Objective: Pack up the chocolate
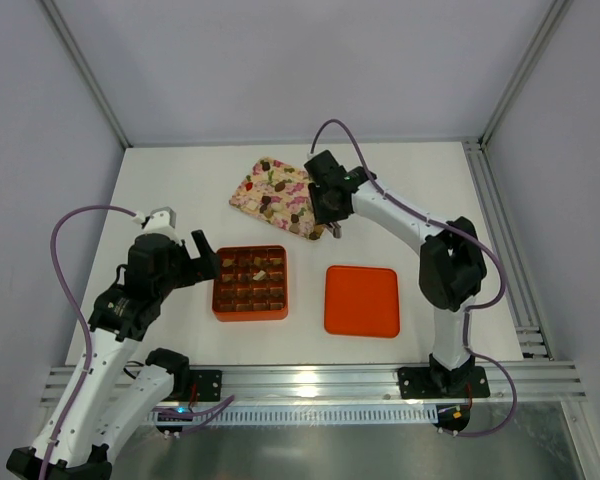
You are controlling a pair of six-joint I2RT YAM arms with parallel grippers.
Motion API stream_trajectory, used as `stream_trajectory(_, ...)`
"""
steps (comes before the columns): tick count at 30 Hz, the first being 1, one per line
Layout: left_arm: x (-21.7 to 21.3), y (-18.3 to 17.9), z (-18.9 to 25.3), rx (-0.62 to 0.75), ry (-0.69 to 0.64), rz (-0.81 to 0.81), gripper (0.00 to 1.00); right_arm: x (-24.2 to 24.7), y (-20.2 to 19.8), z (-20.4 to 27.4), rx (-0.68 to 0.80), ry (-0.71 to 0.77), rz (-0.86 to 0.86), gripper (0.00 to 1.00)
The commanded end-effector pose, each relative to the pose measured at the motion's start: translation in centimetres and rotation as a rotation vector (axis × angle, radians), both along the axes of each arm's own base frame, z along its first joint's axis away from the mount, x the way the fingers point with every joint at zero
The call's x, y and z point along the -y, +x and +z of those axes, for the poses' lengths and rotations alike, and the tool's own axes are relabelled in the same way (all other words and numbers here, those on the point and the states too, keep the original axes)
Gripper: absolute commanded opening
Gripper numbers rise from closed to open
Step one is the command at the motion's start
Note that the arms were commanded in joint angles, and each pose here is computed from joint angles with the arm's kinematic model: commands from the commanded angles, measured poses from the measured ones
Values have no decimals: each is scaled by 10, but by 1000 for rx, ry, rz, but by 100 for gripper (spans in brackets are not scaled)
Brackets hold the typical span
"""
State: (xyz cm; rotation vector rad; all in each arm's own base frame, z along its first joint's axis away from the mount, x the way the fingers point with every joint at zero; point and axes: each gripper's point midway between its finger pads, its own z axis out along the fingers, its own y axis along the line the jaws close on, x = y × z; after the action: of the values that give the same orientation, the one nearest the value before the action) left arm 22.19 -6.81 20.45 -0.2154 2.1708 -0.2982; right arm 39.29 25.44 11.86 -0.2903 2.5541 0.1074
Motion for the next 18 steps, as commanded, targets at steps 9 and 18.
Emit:
stream_trajectory(9, 2, 2, 12, 41, -18, -7, 100, -13, -10, 51, 104, 88, 22, 38)
stream_trajectory(18, 2, 2, 11, 41, -18, -7, 100, -18, -19, 64, 116, 101, 43, 38)
